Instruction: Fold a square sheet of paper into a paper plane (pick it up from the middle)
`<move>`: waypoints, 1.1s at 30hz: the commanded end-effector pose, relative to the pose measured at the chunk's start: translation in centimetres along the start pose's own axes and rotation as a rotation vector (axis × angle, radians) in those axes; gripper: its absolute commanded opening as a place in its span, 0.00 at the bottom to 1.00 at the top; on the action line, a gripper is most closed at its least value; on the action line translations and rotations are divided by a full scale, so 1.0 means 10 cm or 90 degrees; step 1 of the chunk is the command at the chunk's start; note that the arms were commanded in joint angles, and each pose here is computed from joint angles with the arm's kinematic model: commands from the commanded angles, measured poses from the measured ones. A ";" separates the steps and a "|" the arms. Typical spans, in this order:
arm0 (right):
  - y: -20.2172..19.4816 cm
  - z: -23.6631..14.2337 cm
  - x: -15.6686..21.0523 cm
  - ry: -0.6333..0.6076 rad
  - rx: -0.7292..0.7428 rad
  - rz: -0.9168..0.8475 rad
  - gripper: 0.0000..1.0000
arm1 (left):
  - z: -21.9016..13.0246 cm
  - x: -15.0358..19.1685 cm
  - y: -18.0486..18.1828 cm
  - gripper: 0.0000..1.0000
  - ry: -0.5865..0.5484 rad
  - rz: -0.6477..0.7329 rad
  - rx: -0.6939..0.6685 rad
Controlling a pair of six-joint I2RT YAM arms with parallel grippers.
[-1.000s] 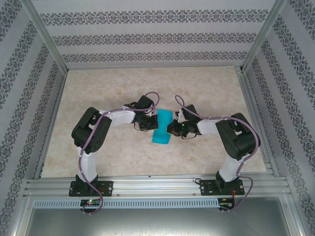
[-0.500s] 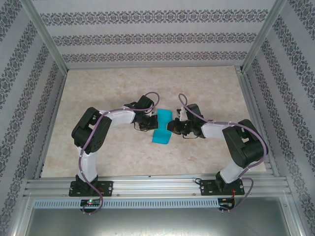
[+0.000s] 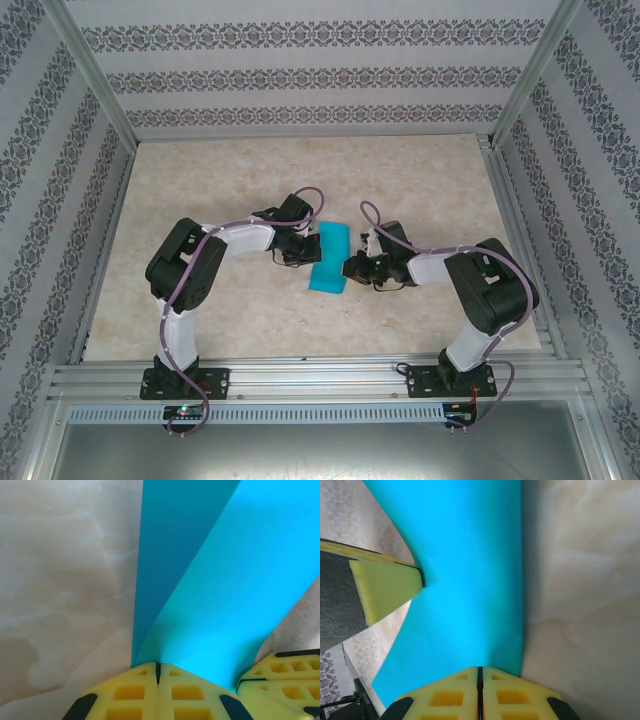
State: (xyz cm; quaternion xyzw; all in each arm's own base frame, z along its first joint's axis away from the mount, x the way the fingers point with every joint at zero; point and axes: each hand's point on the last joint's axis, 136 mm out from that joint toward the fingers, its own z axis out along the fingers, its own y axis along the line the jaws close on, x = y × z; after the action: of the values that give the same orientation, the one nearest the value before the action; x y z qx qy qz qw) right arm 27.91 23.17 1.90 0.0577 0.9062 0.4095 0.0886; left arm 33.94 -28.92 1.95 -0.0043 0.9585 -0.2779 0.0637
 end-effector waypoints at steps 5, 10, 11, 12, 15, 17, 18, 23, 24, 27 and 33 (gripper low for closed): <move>0.36 -0.10 0.07 -0.001 -0.029 -0.047 0.12 | 0.16 0.32 0.32 0.00 0.068 -0.012 -0.077; 0.35 -0.04 0.12 0.006 -0.023 -0.044 0.12 | 0.16 0.32 0.32 0.00 0.069 -0.012 -0.076; 0.30 -0.03 0.14 0.005 -0.015 -0.041 0.12 | 0.16 0.31 0.31 0.00 0.067 -0.011 -0.075; 0.26 -0.02 0.15 0.007 -0.010 -0.037 0.12 | 0.17 0.32 0.31 0.00 0.069 -0.010 -0.076; 0.15 0.02 0.21 0.014 -0.002 -0.027 0.12 | 0.17 0.31 0.31 0.00 0.069 -0.011 -0.074; 0.06 0.05 0.26 0.022 0.006 -0.018 0.12 | 0.17 0.32 0.31 0.00 0.068 -0.010 -0.075; 0.01 0.07 0.28 0.026 0.014 -0.014 0.12 | 0.17 0.32 0.31 0.00 0.069 -0.010 -0.075; -0.16 0.08 0.42 0.042 0.034 0.000 0.12 | 0.17 0.31 0.31 0.00 0.068 -0.010 -0.074; -0.14 0.07 0.42 0.043 0.031 -0.001 0.12 | 0.16 0.31 0.31 0.00 0.067 -0.010 -0.073; -0.01 0.01 0.36 0.032 0.018 -0.012 0.12 | 0.17 0.31 0.31 0.00 0.068 -0.010 -0.073; 0.33 -0.16 0.27 0.007 -0.027 -0.039 0.13 | 0.17 0.32 0.31 0.00 0.069 -0.010 -0.074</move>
State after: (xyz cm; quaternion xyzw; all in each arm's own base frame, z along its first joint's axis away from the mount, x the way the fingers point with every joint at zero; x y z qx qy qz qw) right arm 25.00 24.27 3.43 0.0324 0.9047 0.4158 0.0869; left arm 33.94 -28.93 1.96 -0.0041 0.9584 -0.2781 0.0638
